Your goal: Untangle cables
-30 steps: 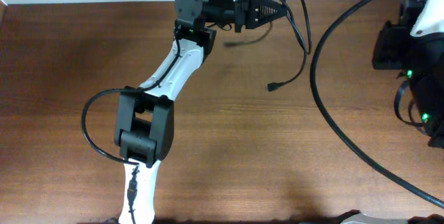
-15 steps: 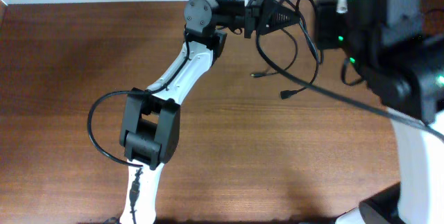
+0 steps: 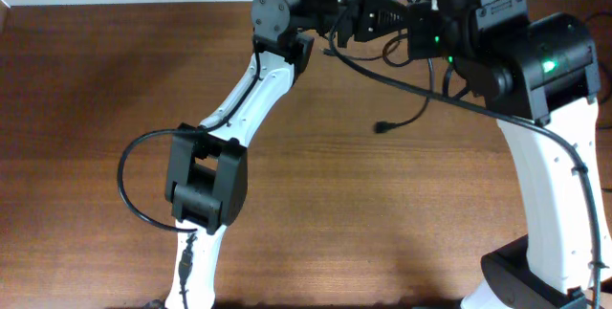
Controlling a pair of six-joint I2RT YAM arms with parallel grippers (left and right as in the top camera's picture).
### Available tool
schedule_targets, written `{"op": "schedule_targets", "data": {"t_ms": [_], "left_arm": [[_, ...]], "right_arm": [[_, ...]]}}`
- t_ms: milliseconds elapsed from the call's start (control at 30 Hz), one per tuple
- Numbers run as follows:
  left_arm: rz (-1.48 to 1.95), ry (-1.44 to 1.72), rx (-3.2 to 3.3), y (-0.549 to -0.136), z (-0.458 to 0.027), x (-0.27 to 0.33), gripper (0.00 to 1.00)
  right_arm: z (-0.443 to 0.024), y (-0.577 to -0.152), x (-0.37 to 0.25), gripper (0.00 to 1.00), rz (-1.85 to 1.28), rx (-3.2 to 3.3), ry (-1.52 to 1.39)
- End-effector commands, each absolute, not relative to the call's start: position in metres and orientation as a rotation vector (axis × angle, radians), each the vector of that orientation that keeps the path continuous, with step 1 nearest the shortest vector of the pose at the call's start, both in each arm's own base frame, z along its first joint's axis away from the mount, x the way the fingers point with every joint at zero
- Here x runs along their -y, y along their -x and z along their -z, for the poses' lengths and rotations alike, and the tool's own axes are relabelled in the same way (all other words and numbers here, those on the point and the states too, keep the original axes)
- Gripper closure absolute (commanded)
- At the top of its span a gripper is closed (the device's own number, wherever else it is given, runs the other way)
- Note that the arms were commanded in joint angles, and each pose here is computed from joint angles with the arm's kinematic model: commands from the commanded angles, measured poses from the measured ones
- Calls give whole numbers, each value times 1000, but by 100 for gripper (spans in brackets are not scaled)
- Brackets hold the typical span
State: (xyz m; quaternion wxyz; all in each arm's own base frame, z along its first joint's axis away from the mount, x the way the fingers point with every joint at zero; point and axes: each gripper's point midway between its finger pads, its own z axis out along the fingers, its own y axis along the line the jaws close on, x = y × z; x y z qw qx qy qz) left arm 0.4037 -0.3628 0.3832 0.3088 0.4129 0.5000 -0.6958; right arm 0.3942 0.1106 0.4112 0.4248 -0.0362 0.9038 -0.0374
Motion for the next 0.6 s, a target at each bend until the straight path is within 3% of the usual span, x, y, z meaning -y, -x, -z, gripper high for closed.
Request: {"op": "schedule_targets", "data": {"t_ms": [0, 400, 567], "left_arm": [[1800, -1117, -1303, -407, -386, 357, 100], [1773, -1074, -1516, -452, -346, 309, 100], [1763, -1018, -1553, -466, -337, 299, 100]], "right_arm": [[-445, -378, -91, 96, 122, -2164, 21], [-527, -297, -24, 96, 186, -1909, -170], [-526, -291, -29, 96, 137, -1924, -144]]}}
